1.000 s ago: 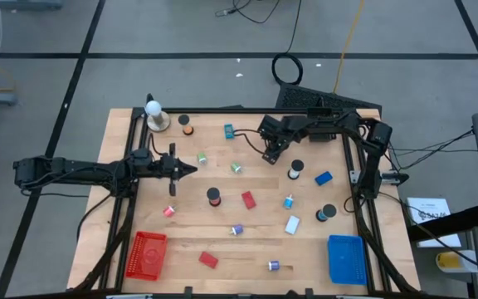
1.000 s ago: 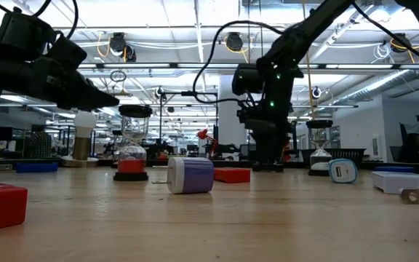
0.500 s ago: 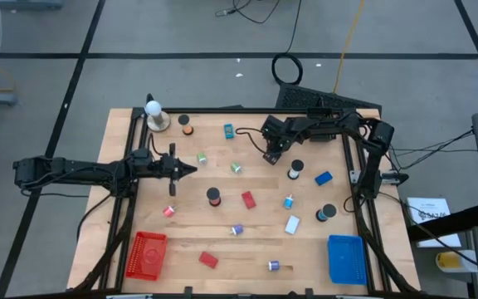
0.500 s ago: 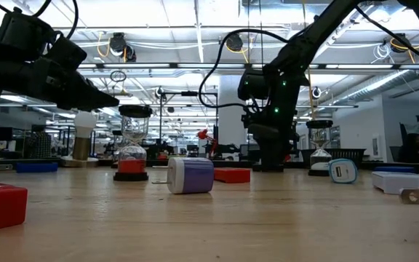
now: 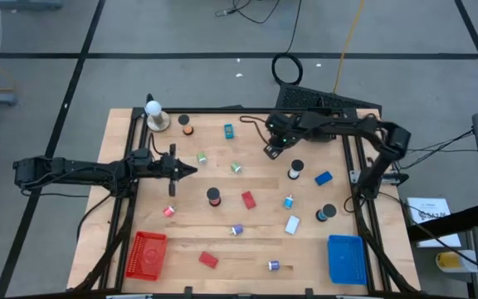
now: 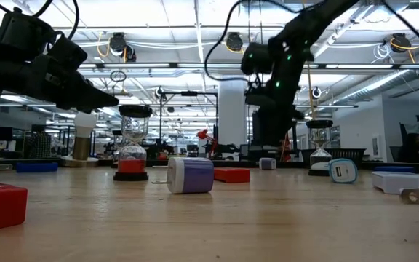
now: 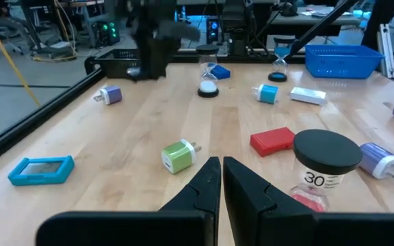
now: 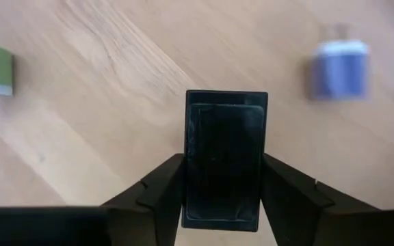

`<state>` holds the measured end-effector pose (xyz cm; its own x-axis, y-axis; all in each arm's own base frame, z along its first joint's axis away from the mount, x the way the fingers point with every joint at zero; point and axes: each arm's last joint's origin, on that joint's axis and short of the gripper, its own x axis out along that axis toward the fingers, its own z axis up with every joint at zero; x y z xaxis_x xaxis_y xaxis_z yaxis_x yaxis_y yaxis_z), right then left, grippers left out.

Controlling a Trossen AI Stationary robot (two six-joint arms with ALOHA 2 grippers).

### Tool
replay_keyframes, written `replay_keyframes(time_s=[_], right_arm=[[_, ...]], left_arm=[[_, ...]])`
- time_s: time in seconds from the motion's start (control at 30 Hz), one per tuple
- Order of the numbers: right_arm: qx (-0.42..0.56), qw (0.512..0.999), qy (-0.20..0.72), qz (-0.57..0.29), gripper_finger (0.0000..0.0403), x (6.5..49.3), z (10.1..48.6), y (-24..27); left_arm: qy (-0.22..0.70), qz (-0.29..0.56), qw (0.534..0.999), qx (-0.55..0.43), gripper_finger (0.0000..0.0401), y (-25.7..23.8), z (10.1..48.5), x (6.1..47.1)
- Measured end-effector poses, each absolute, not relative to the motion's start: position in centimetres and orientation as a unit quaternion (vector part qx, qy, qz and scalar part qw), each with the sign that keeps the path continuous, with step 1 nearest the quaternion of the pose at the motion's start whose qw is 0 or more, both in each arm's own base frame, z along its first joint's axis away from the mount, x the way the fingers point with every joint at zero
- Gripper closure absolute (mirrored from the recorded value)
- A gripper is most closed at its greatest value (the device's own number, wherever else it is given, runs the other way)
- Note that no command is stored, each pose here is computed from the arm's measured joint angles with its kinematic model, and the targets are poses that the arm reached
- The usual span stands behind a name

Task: Pick & Place Office items
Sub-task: Put the black digital clock into the blue bin

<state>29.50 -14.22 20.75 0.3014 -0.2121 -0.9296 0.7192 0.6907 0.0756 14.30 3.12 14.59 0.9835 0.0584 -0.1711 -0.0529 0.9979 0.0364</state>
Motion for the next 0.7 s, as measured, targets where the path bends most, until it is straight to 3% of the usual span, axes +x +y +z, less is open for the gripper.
replay_keyframes(time_s=[0.33,0.7], right_arm=[[0.318,0.775,0.424,-0.344,0.0238,25.2,28.4,-9.5],[0.345,0.78,0.396,-0.34,0.0241,21.6,31.8,-3.9]], left_arm=[[0.087,0.032,0.996,0.017,0.0375,3.1,14.6,14.3],[0.087,0.032,0.996,0.018,0.0375,3.2,14.6,14.3]])
